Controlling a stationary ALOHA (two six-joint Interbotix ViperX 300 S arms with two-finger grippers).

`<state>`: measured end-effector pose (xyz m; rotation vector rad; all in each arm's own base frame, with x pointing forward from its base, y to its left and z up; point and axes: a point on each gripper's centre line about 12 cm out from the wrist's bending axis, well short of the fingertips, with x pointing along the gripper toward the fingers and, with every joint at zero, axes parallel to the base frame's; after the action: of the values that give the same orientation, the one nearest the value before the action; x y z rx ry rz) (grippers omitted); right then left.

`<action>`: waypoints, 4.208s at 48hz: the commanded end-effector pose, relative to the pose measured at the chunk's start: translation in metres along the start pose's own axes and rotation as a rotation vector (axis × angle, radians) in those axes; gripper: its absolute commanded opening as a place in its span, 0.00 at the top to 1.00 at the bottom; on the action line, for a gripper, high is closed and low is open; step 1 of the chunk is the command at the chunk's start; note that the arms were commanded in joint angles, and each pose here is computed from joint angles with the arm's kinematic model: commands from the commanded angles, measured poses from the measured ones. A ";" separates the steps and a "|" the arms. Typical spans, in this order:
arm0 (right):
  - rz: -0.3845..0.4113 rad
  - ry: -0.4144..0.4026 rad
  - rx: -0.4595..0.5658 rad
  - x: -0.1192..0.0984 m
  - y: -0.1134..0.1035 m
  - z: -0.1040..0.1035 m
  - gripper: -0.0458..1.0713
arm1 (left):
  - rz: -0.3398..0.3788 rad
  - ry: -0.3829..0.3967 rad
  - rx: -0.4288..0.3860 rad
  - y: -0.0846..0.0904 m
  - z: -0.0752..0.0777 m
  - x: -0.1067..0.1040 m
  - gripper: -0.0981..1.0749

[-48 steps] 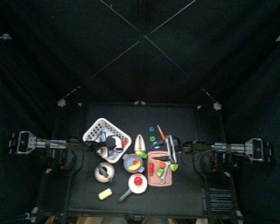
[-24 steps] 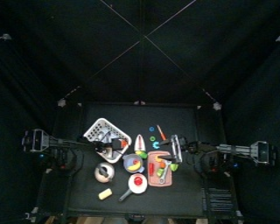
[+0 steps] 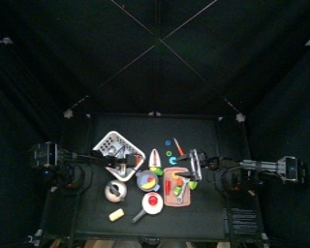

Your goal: Grab cleaver

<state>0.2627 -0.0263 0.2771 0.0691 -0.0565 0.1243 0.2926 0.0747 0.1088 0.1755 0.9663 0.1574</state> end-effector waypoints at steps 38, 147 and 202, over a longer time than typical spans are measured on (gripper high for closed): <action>0.005 -0.012 -0.002 0.002 0.000 0.003 0.11 | 0.183 -0.116 -0.204 0.044 0.031 -0.076 0.27; 0.003 0.002 -0.004 0.000 0.001 0.000 0.11 | -0.110 0.164 0.035 -0.001 0.009 0.006 0.28; -0.020 0.021 0.002 0.001 -0.003 -0.002 0.11 | -0.038 -0.007 0.040 0.019 0.048 -0.075 0.51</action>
<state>0.2631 -0.0283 0.2692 0.0745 -0.0168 0.1061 0.2859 0.0731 0.1905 0.1896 0.9869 0.0979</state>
